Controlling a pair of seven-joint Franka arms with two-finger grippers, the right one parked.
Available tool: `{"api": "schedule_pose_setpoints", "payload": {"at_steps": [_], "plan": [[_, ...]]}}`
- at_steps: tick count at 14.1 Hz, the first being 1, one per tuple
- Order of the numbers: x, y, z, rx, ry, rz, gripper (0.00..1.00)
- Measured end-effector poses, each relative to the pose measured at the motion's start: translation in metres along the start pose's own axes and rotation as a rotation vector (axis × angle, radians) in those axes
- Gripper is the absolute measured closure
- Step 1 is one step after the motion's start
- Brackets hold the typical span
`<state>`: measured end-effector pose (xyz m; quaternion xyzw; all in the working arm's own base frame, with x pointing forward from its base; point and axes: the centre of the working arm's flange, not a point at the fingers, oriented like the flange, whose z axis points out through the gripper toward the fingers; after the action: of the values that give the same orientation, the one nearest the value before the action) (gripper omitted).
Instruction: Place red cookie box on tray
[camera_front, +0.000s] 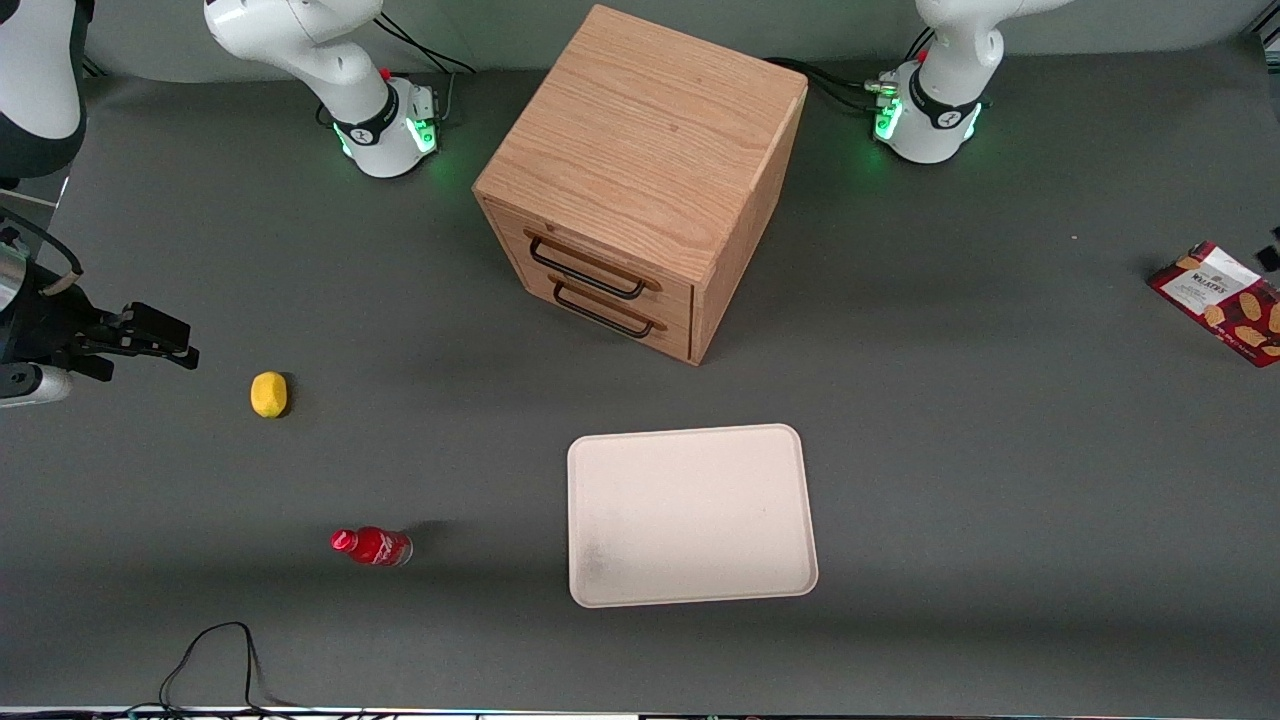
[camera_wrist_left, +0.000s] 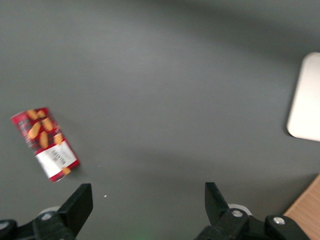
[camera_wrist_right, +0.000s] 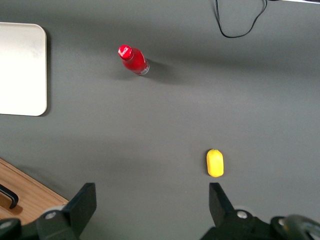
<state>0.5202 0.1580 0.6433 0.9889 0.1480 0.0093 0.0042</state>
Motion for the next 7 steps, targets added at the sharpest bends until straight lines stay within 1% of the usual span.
{"api": "schedule_pose_setpoints", "payload": {"at_steps": [2,7], "plan": [[0.001,-0.056,0.005,0.003,0.000,-0.102,0.00],[-0.004,-0.177,0.023,0.011,0.024,-0.317,0.00]]}}
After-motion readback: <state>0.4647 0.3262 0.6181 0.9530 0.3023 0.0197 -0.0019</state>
